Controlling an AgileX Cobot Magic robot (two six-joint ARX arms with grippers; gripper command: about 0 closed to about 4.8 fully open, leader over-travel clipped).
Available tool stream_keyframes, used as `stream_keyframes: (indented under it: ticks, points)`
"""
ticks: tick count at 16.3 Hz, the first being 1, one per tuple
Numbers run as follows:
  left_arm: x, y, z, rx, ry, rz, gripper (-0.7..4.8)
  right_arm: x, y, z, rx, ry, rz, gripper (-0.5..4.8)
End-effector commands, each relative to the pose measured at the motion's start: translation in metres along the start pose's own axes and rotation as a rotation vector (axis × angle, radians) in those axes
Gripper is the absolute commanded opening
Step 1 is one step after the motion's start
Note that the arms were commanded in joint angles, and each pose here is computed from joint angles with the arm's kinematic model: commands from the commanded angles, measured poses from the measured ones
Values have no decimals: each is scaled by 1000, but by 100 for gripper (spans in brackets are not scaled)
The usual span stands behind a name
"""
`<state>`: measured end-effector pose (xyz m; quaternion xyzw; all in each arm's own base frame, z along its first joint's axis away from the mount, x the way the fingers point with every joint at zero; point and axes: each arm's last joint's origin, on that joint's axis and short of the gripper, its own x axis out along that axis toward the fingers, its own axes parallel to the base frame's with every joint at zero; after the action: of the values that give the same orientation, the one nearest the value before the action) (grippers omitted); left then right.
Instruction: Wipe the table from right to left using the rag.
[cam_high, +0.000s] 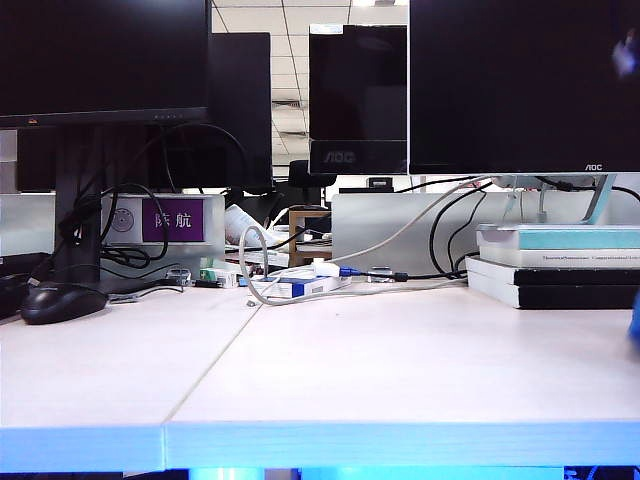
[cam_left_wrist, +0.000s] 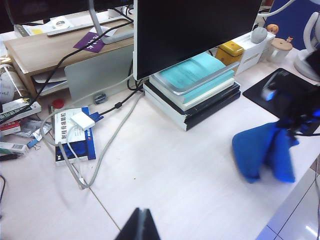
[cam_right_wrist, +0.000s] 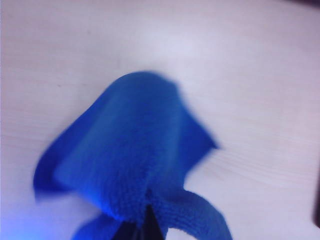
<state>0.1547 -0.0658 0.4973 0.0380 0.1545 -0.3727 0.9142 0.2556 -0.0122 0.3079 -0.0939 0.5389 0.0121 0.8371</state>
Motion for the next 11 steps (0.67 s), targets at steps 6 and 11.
stream_keyframes:
  ticks: [6,11]
  points:
    - [-2,-1,2,12,-19,-5,-5,87,2,22,-7,188,62,193]
    - [-2,-1,2,12,-19,-2,-5,55,1,18,-5,109,38,192]
